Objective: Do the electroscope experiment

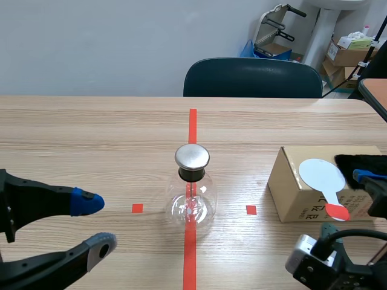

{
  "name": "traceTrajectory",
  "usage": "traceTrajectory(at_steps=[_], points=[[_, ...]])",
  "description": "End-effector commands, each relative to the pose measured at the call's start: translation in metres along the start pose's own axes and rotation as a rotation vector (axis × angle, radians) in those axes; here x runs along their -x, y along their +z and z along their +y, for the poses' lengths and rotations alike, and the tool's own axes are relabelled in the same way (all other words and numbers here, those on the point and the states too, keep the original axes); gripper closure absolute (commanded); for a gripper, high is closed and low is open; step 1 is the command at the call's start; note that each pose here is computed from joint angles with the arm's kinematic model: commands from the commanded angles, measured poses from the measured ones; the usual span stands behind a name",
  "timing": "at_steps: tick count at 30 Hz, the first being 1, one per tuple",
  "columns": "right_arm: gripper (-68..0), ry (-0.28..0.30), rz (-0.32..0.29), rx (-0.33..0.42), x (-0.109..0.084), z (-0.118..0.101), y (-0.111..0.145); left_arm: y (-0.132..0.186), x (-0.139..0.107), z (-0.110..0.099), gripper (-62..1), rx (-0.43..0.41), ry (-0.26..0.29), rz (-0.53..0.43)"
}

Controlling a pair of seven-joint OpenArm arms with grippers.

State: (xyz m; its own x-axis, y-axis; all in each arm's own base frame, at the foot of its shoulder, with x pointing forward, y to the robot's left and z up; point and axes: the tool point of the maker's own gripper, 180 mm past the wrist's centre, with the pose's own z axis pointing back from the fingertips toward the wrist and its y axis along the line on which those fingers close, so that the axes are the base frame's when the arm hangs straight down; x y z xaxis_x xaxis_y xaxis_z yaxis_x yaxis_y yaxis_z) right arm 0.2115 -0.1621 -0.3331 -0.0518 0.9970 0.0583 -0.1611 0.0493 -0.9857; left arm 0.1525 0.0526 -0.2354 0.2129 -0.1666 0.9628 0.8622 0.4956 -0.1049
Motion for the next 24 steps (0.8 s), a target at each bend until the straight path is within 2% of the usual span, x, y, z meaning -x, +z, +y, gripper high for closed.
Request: traceTrajectory(at_steps=[1, 11, 24], points=[[-67.9, 0.018, -0.005, 0.019, 0.005, -0.006, -0.006, 0.0, -0.005, -0.006, -31.7, 0.019, 0.014, -0.029], [-67.9, 0.025, -0.015, -0.006, 0.008, 0.008, -0.014, 0.0, -0.005, -0.006, -31.7, 0.022, 0.013, -0.026], [-67.9, 0.026, -0.066, -0.002, -0.002, 0.008, -0.014, 0.0, -0.004, -0.006, -31.7, 0.022, 0.012, -0.022]])
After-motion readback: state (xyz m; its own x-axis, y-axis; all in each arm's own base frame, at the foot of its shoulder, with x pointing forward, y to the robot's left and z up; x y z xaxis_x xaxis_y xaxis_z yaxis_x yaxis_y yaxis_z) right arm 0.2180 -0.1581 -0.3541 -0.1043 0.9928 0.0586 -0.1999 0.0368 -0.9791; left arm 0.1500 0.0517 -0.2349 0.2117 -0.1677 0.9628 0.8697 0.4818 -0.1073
